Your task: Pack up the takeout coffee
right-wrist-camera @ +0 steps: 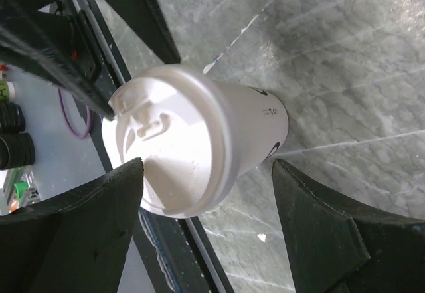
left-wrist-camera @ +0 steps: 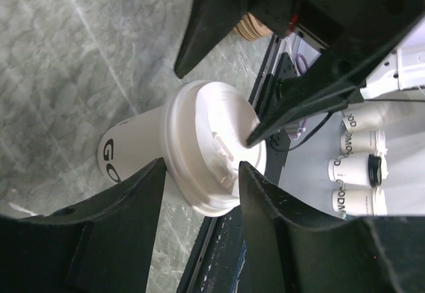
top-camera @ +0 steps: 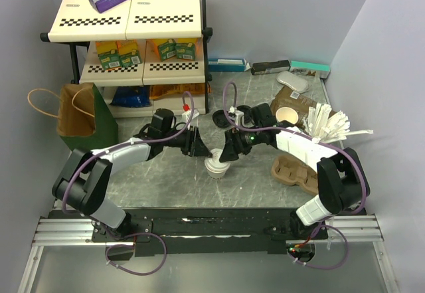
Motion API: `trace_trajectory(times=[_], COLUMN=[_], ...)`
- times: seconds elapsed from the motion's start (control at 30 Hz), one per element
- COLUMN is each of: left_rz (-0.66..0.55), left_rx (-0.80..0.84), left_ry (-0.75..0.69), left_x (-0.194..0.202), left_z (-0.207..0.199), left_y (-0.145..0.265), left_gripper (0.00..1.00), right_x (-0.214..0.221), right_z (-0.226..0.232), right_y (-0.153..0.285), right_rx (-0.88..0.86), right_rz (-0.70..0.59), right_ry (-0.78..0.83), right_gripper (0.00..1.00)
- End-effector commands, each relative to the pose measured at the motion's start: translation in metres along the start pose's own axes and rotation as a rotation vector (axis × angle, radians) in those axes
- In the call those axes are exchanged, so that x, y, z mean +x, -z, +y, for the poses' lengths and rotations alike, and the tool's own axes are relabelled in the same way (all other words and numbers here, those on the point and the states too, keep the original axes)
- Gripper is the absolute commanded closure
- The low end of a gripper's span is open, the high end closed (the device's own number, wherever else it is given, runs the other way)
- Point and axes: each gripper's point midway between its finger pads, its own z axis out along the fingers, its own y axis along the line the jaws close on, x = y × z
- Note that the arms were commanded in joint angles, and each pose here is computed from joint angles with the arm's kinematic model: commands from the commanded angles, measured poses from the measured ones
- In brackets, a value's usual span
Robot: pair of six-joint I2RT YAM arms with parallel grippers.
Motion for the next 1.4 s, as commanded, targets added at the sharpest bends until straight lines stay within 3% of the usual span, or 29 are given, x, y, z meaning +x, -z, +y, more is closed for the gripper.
trace_trajectory(times=[0.0, 0.63, 1.0, 1.37], left_rz=[-0.013, 0.004, -0.005, -0.043], left_rx=[0.054, -0.019, -0.022, 0.002], left_ry=[-0.109, -0.143, -0.141, -0.078], left_x=[-0.012, -0.007, -0.009, -0.016], left_z=[-0.024, -0.018, -0.019, -0.02], left_y=[0.002, 0.002, 0.002, 0.011], left_gripper=[0.47, 0.48, 0.47, 0.4], right_x=[0.001, 0.009, -0.008, -0.011], right_z=[0.007, 0.018, 0.016, 0.016], right_y=[0.005, 0.001, -0.002, -0.004], right_rx=[0.001, -0.015, 0.012, 0.0], right_rz=[0.002, 0.029, 0.016, 0.017], right_ry=[0.027, 0.084, 0.045, 0.028], right_gripper=[0.17, 0.15, 0.14, 0.15])
